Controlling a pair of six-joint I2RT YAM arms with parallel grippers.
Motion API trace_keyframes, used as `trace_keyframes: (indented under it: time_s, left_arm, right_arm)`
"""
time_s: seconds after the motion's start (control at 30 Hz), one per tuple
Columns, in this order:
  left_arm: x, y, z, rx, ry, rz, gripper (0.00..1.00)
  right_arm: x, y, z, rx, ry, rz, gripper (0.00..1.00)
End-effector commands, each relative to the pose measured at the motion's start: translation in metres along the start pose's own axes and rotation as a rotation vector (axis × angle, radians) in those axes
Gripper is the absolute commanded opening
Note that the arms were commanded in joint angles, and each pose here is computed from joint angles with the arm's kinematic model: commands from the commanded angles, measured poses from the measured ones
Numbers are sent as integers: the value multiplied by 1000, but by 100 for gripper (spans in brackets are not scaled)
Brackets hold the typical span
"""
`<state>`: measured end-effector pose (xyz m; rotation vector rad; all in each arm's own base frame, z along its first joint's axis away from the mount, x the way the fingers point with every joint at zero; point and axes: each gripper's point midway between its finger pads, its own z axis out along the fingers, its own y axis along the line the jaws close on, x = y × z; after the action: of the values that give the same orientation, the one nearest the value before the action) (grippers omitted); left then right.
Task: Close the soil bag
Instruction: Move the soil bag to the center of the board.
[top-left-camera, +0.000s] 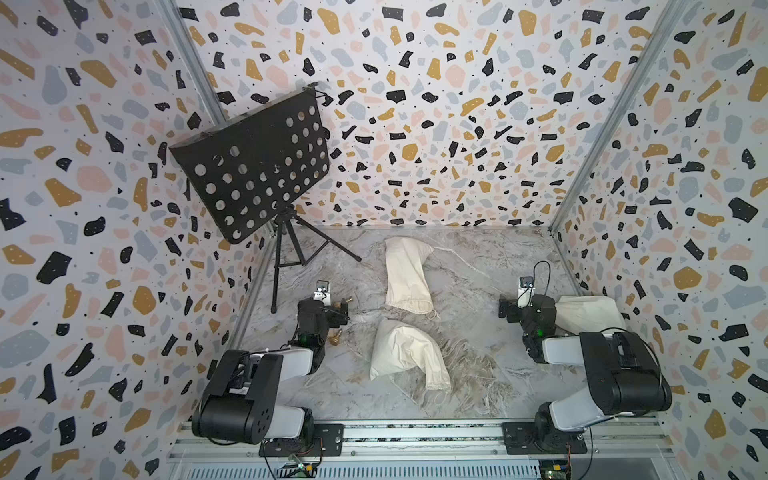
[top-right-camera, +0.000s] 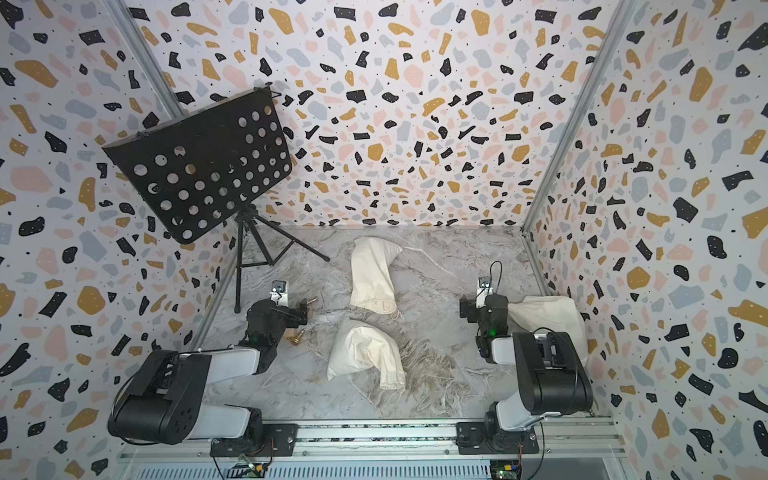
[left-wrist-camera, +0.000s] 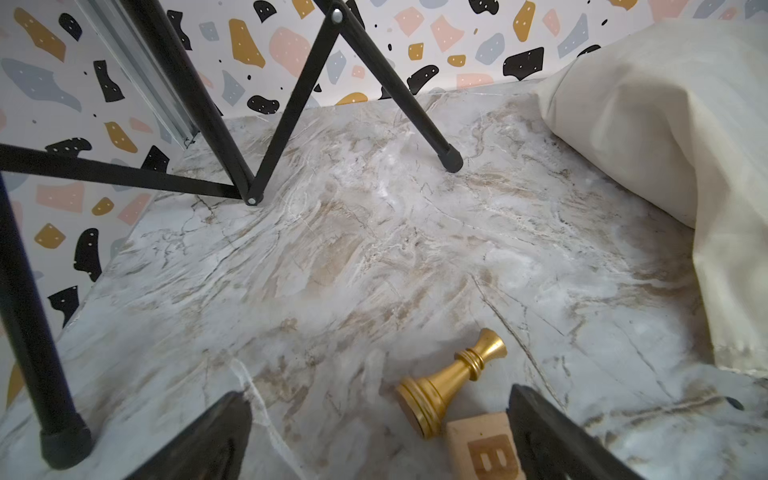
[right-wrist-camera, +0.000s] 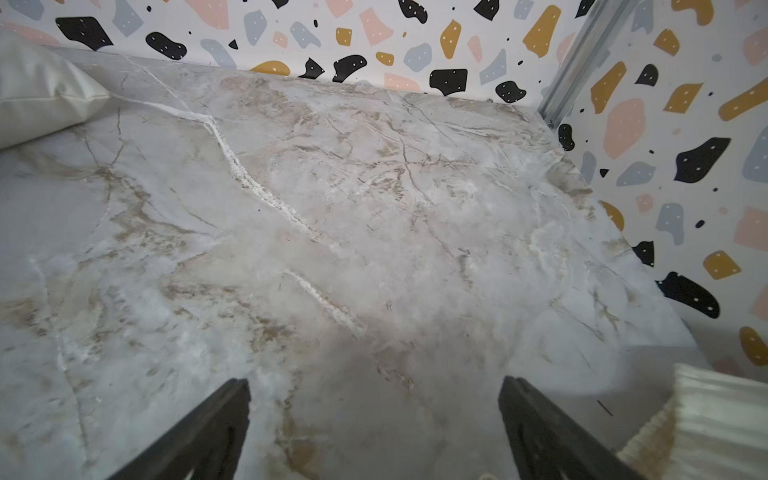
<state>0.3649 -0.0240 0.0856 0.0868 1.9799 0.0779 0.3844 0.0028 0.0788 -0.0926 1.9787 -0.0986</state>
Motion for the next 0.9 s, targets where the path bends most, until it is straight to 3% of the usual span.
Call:
trace_keyframes:
  time_s: [0.0,0.47,0.63,0.87]
  left_arm:
    - [-14,1,0,4,-43,-7,100]
    - [-15,-3,1,43,-40,-3,100]
    - [-39,9,-12,-9,36,-36,100]
    - [-76,-4,-56,-5,-38,-93,100]
  right_arm:
    - [-4,-3,0,9,-12,2,100]
    - [-3,-4,0,6,-7,12,100]
    - [-21,-14,-10,52,-5,37,100]
    - [-36,0,-33,22,123,92,100]
